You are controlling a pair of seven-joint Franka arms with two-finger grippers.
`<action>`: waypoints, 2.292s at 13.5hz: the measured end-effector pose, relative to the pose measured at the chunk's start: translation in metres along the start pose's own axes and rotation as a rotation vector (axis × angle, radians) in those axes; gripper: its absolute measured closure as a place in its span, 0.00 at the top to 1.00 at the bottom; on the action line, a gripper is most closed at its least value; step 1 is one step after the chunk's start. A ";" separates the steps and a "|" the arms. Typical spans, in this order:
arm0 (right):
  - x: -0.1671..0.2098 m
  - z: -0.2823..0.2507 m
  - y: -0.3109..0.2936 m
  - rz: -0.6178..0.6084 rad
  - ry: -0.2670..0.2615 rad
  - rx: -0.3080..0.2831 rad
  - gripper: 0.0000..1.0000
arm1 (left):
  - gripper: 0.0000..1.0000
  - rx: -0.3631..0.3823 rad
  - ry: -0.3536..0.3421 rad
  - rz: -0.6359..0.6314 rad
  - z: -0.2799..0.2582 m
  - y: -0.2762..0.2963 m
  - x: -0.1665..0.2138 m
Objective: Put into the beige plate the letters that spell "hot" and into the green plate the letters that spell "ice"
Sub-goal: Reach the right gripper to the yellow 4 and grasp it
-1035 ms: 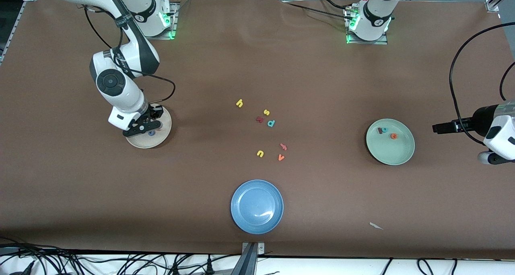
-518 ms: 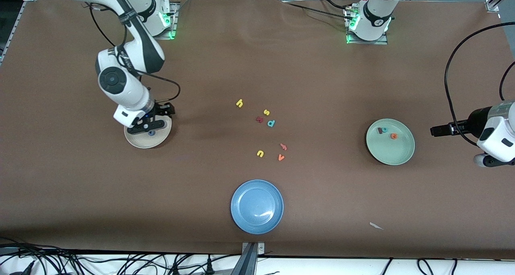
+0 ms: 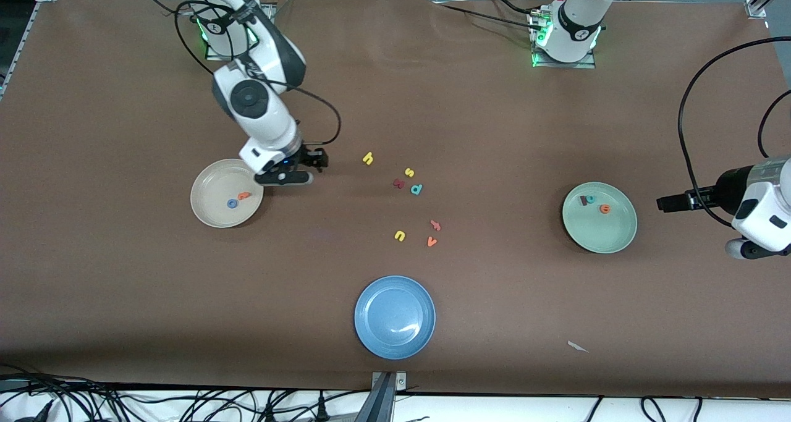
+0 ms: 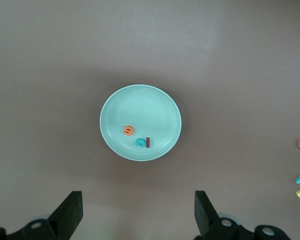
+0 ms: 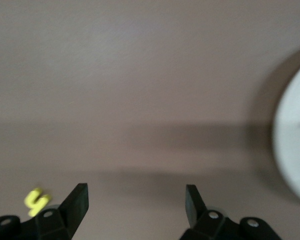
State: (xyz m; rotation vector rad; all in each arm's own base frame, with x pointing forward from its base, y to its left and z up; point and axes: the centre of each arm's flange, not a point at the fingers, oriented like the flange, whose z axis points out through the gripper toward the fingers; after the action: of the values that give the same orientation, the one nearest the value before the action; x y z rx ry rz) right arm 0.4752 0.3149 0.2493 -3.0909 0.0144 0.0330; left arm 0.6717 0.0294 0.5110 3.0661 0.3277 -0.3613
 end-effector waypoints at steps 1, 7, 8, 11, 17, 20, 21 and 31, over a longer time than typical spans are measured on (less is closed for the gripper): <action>-0.006 0.003 -0.017 0.022 0.002 0.010 0.87 | 0.99 -0.010 0.005 0.000 -0.004 -0.002 -0.001; -0.018 0.008 -0.071 0.264 0.013 0.028 0.86 | 0.96 -0.028 0.098 0.031 -0.023 0.000 -0.009; -0.020 0.011 -0.079 0.305 0.019 0.023 0.86 | 0.96 -0.026 0.102 0.041 -0.022 -0.001 -0.010; -0.026 0.028 -0.098 0.388 0.024 0.008 0.86 | 0.97 -0.023 0.101 0.058 -0.021 -0.006 -0.012; -0.035 0.053 -0.121 0.470 0.041 -0.020 0.85 | 0.98 -0.022 0.102 0.064 -0.021 -0.006 -0.012; -0.039 0.060 -0.121 0.510 0.044 -0.033 0.85 | 0.98 -0.023 0.108 0.065 -0.023 -0.006 -0.013; -0.040 0.062 -0.121 0.519 0.043 -0.037 0.85 | 0.98 -0.023 0.108 0.066 -0.023 -0.006 -0.013; -0.050 0.079 -0.125 0.555 0.044 -0.054 0.84 | 0.98 -0.022 0.108 0.068 -0.023 -0.005 -0.013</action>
State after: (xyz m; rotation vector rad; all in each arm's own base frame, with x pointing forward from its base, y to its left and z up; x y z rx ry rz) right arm 0.4250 0.4442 0.1780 -3.0275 0.8786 -0.0138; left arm 0.6637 0.0329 0.5360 3.0720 0.2286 -0.1881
